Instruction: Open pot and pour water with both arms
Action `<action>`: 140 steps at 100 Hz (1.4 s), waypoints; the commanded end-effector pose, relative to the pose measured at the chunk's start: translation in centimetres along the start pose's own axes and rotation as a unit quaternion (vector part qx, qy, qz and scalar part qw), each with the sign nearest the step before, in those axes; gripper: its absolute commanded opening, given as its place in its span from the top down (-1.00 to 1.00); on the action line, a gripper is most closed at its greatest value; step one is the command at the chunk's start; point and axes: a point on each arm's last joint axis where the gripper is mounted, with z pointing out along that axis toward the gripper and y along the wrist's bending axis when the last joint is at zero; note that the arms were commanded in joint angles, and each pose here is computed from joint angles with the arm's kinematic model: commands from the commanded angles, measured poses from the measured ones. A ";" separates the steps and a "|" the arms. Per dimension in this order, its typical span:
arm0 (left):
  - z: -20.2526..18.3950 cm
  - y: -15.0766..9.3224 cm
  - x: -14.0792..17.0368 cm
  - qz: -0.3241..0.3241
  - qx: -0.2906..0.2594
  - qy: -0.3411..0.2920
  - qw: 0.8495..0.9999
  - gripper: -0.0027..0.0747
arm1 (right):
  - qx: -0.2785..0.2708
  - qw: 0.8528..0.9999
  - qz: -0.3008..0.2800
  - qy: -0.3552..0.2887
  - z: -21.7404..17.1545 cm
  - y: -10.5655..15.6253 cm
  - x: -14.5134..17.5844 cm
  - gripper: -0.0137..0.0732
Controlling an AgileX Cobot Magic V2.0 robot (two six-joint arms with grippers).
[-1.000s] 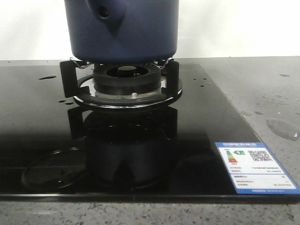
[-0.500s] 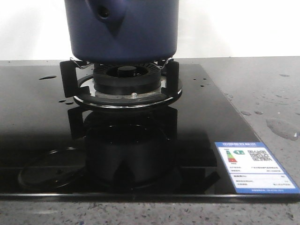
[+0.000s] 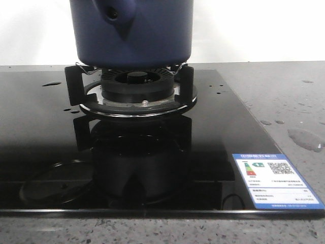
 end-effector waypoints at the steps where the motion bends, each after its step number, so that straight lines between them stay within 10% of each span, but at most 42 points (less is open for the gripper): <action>1: -1.6 -0.4 -2.8 -0.007 0.003 -0.045 0.999 -0.06 | 0.057 0.987 0.002 -0.148 -3.2 -0.3 -3.3 0.81; 140: -1.6 -0.4 -2.8 -0.007 0.003 -0.045 0.999 -0.06 | 0.138 0.900 -0.102 -0.400 -6.0 2.2 -1.9 0.82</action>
